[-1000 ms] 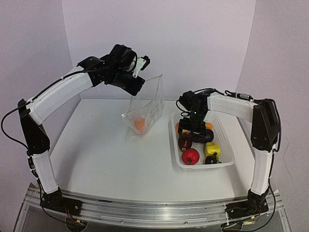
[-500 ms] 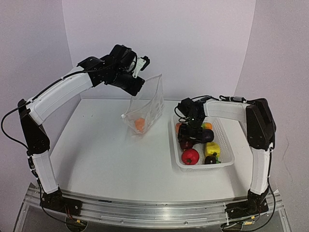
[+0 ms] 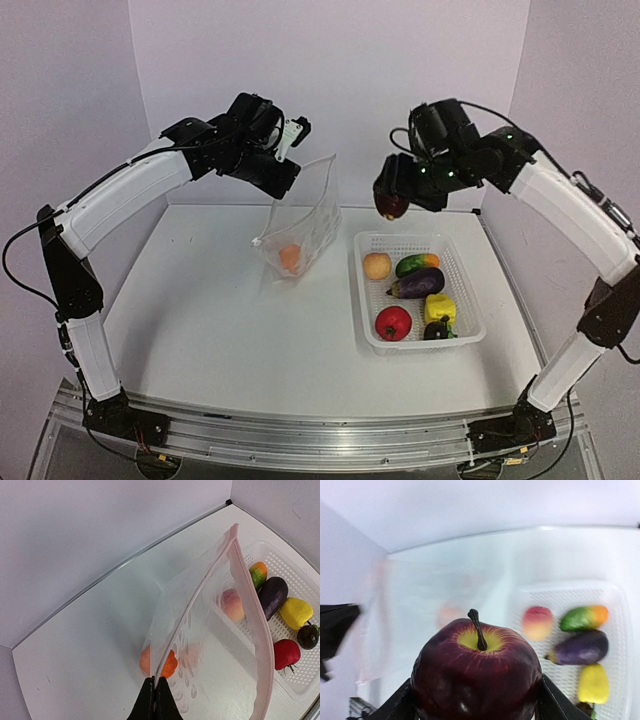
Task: Place the food in the zip-top bag and seal the zipper
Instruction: Place the fake vegetable in the zipper food storage bag.
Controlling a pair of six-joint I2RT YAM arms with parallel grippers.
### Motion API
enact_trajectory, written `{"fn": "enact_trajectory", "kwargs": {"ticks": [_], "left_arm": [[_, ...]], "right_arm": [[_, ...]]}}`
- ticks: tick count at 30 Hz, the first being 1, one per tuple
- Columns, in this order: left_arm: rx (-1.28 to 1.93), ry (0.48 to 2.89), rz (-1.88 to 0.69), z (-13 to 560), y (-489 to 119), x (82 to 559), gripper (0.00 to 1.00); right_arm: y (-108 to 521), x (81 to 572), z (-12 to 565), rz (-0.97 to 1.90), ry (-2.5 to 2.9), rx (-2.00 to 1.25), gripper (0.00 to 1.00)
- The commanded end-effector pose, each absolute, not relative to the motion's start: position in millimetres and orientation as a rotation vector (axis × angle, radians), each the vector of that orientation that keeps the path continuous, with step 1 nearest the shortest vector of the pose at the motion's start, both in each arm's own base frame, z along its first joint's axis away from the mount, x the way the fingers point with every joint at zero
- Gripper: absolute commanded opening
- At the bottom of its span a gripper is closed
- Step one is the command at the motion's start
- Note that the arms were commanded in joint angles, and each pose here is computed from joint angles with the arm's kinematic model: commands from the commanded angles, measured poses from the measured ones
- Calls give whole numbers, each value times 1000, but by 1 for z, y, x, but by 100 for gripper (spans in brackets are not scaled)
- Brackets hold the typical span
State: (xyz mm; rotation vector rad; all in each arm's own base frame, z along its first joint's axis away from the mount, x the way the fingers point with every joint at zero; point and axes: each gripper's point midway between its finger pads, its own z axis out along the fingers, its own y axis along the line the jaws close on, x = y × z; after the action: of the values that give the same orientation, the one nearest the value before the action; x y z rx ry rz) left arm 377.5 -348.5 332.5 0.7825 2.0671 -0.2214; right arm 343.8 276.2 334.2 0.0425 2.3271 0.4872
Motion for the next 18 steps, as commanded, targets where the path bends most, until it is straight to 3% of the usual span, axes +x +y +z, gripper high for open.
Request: {"fn": "enact_trajectory", "kwargs": {"ticks": [1,4,11,18], "left_arm": [[739,2007,-309,361,-354,373,0],[725,2020,-348,361,-357,371,0],[705,2010,-408,373,-360,366,0],[691,2001,-435,381,-360,363,0]], "right_arm": [[337,324,417,820,2033,-31,22],[376,326,429,1039,1946,1,18],[420,341,418,1145,1910,71,12],[414,356,368,1022,1983,179,6]]}}
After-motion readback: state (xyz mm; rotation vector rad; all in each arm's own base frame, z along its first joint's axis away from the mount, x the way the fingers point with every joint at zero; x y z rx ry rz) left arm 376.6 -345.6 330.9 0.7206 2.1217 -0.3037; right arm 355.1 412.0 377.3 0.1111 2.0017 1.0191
